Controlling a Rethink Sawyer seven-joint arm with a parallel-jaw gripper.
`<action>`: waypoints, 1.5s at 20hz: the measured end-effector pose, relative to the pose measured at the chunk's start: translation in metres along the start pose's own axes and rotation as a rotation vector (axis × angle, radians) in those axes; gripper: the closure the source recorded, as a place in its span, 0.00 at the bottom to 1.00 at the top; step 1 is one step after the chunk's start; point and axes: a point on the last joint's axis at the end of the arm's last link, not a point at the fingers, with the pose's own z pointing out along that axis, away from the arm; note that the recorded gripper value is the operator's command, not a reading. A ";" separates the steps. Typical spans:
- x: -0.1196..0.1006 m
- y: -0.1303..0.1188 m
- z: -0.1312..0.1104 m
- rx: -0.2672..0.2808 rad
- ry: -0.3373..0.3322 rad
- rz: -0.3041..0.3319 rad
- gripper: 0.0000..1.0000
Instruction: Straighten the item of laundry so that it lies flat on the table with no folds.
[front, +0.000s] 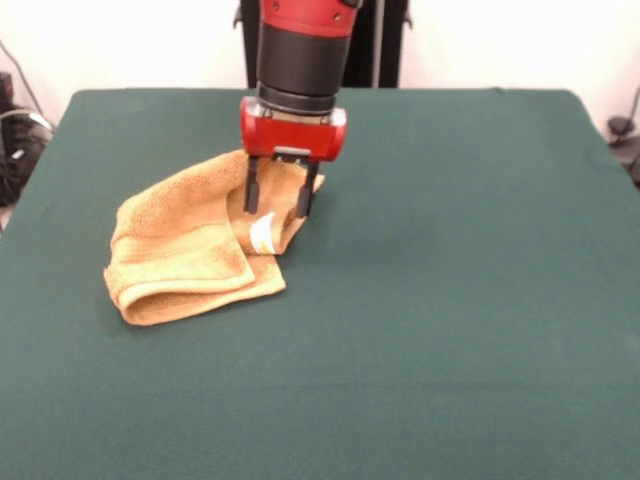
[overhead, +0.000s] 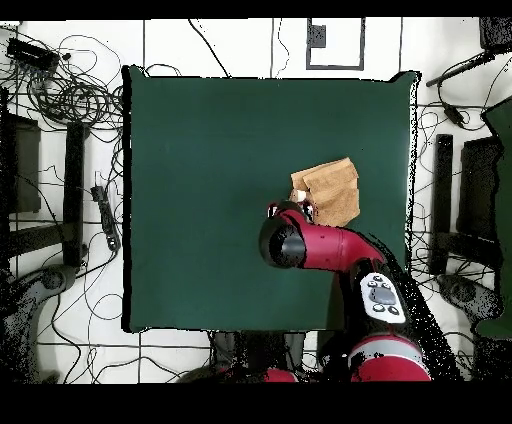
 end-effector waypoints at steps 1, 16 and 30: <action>0.002 -0.003 0.002 0.000 0.004 0.005 0.00; 0.012 -0.044 0.008 0.014 0.017 0.077 0.00; 0.006 -0.066 0.000 0.030 -0.001 0.107 0.00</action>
